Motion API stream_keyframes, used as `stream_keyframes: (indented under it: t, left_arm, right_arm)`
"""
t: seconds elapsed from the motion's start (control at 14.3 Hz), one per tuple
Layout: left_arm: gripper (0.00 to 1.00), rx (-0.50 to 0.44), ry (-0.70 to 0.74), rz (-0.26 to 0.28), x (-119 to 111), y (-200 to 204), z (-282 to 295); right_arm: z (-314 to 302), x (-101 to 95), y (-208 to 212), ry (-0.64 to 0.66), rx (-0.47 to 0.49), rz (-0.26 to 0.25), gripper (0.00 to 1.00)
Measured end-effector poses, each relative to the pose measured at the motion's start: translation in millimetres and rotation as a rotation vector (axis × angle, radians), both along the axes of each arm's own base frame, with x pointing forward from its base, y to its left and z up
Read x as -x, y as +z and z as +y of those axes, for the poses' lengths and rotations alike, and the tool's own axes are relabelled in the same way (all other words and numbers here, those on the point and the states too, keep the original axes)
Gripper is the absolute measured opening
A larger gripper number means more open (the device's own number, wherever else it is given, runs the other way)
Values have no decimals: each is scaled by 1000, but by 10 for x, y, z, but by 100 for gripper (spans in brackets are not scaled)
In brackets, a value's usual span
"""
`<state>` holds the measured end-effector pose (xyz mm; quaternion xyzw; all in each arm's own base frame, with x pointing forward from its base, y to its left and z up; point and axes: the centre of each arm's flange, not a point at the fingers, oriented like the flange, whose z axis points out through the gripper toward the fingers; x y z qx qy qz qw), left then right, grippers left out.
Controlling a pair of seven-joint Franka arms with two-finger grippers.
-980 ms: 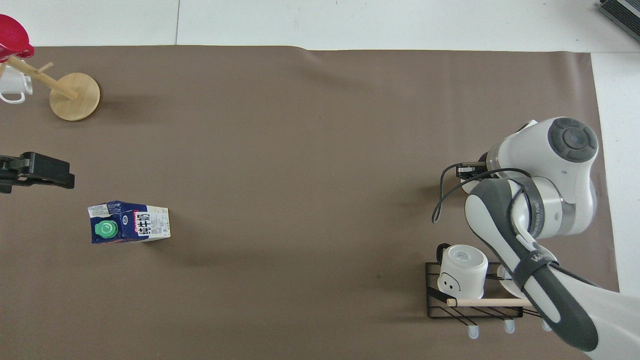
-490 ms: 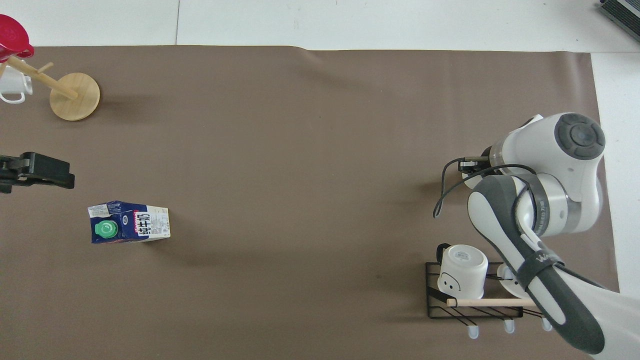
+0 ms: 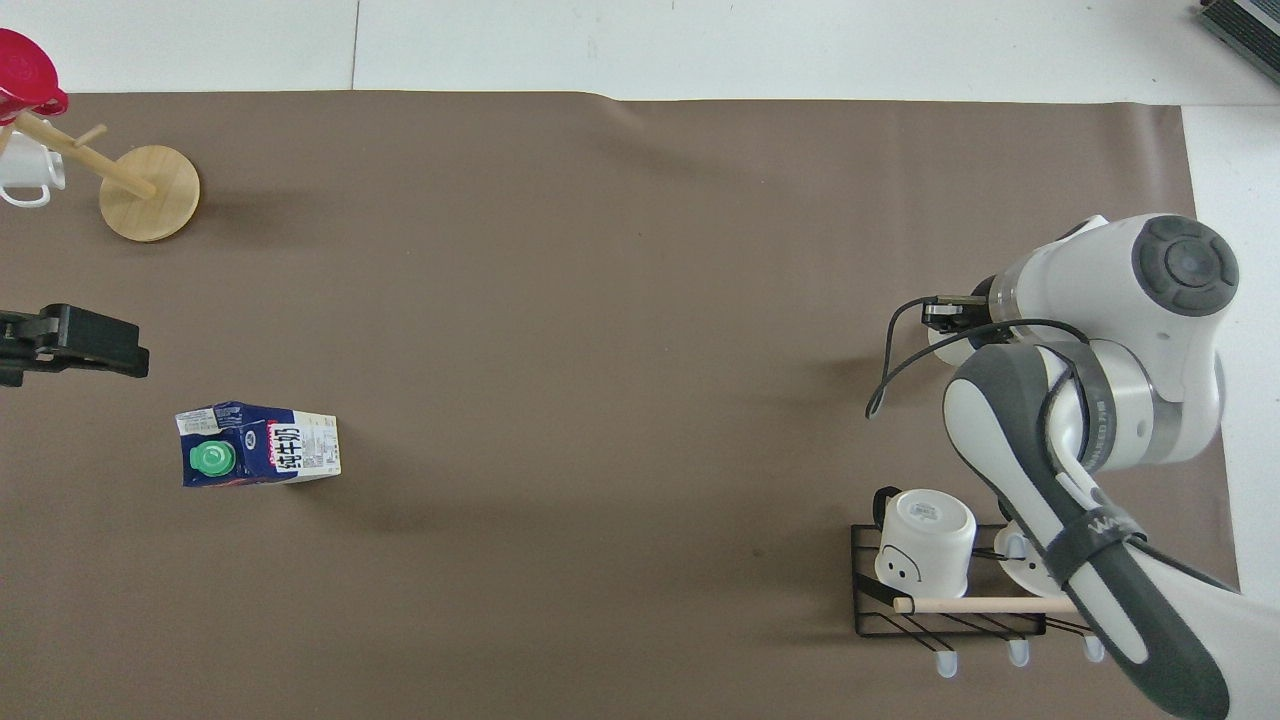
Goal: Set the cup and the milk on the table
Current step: 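Lift the white mug with the right gripper toward the table center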
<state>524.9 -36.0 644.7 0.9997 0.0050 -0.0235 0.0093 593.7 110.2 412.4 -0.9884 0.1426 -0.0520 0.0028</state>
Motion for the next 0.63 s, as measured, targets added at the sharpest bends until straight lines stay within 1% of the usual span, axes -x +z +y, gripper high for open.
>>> stream_keyframes:
  t: [0.35, 0.63]
  left_arm:
    - [100, 0, 0, 0, 0, 0, 0]
    - [100, 0, 0, 0, 0, 0, 0]
  right_arm:
    - [793, 199, 15, -77, -22, 0, 4]
    - [1383, 423, -16, -123, -36, 6, 4]
